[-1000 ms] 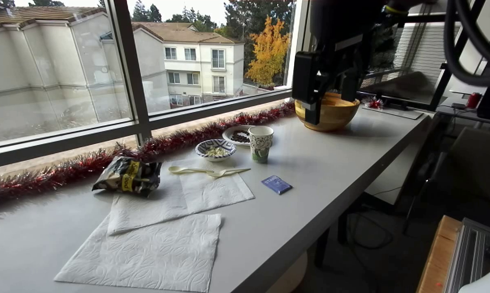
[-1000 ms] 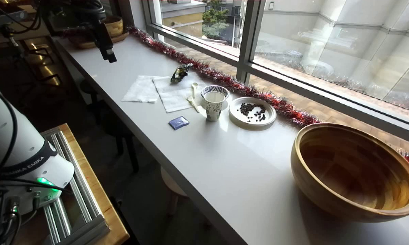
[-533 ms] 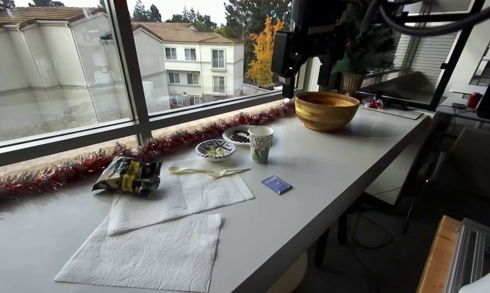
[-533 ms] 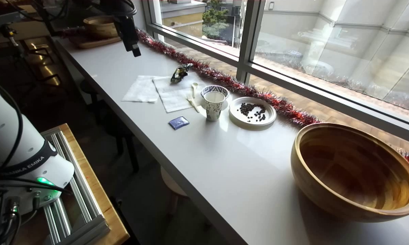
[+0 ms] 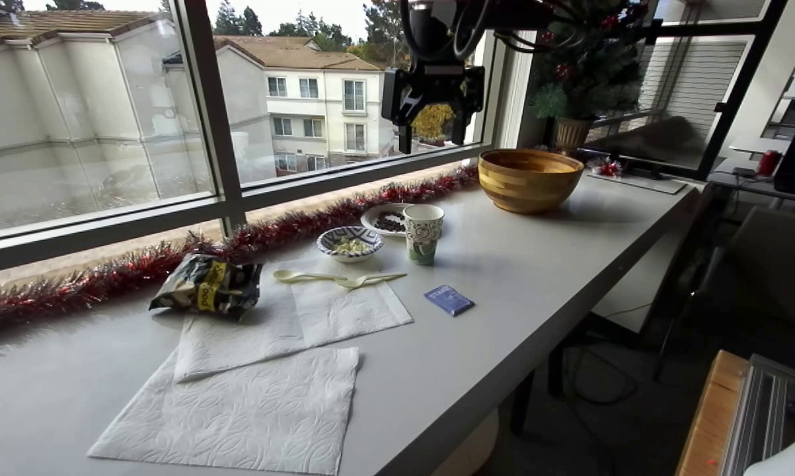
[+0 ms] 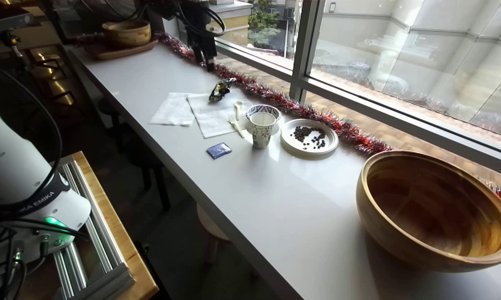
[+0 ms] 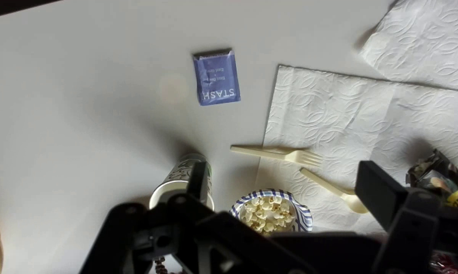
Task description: Pour the contents in the cup on to the bowl
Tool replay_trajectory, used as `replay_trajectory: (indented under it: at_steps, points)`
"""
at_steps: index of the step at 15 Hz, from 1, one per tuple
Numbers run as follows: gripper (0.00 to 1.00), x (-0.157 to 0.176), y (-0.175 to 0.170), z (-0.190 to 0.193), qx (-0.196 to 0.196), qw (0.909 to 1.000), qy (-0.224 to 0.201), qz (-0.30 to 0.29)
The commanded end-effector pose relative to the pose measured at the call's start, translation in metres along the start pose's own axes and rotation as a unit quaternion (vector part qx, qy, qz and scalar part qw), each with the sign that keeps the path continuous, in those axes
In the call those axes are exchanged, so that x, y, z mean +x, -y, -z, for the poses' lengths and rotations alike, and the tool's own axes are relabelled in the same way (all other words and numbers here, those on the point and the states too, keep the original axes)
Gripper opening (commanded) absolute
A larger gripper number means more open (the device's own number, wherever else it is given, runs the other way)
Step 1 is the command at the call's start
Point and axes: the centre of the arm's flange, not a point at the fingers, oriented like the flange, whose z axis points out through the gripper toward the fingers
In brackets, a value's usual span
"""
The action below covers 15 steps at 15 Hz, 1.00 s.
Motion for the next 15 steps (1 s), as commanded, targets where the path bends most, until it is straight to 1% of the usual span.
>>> replay_trajectory:
  at_steps: [1, 3, 7, 11, 15]
  points:
    - [1.00, 0.064, 0.003, -0.025, 0.005, 1.0000, -0.004, -0.006]
    - [1.00, 0.084, -0.003, -0.043, 0.004, 0.9998, -0.004, -0.020]
    - [1.00, 0.112, -0.019, -0.077, 0.000, 0.9992, -0.006, -0.040]
    - [1.00, 0.127, -0.031, -0.108, 0.000, 0.9987, -0.010, -0.051]
    - [1.00, 0.138, -0.032, -0.137, 0.001, 0.9982, -0.023, -0.056]
